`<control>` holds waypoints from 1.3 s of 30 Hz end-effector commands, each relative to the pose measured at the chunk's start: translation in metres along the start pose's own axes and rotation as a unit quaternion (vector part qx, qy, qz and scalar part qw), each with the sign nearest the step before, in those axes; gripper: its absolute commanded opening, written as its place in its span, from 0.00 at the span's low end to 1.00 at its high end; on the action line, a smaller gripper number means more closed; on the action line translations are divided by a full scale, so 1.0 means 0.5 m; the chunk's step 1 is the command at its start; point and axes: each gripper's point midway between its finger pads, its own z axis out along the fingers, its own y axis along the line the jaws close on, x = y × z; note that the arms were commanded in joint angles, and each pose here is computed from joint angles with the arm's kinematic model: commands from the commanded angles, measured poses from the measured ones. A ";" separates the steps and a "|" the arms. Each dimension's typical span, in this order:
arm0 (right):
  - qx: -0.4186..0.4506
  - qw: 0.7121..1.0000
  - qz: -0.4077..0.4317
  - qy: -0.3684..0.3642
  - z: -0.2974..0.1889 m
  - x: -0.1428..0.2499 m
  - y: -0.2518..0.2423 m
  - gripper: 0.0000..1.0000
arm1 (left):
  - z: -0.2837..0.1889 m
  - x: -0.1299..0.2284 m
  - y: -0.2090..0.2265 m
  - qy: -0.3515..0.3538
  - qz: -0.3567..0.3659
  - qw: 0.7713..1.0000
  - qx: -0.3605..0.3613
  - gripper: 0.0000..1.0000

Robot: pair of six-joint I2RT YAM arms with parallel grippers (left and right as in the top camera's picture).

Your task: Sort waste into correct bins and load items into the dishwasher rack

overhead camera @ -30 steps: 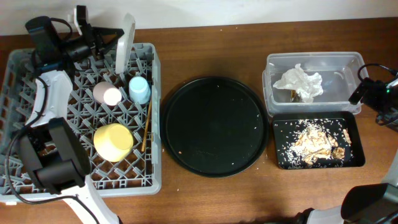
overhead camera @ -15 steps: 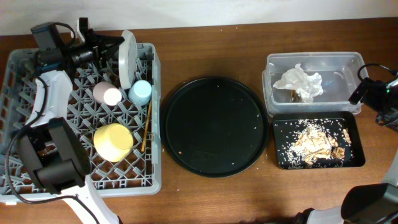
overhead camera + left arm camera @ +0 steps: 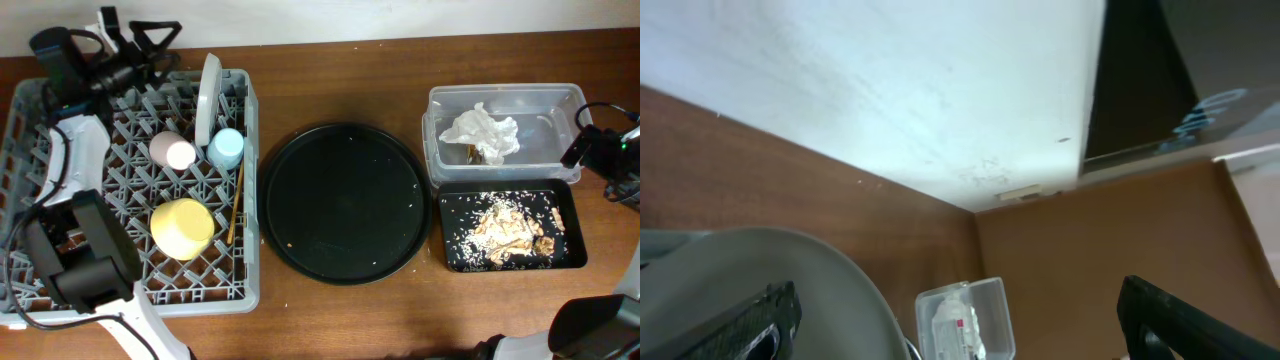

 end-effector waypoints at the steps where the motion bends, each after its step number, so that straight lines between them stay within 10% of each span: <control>1: 0.003 1.000 0.002 -0.006 -0.007 -0.004 -0.005 0.99 | -0.030 -0.008 -0.089 0.017 0.034 0.998 0.039 0.74; 4: 0.003 1.000 0.002 -0.006 -0.007 -0.004 -0.005 0.99 | -0.031 0.012 -0.149 0.033 0.076 0.995 0.059 0.00; 14: 0.003 1.000 0.002 -0.006 -0.007 -0.004 -0.005 0.99 | 0.067 0.137 -0.207 0.118 0.087 0.986 0.085 0.00; 20: 0.003 1.000 0.002 -0.006 -0.007 -0.004 -0.005 0.99 | 0.082 0.176 -0.033 0.094 0.050 0.987 -0.119 0.00; 39: 0.003 1.000 0.002 -0.006 -0.007 -0.004 -0.005 0.99 | -0.034 0.040 -0.017 -0.008 0.092 0.979 -0.181 0.04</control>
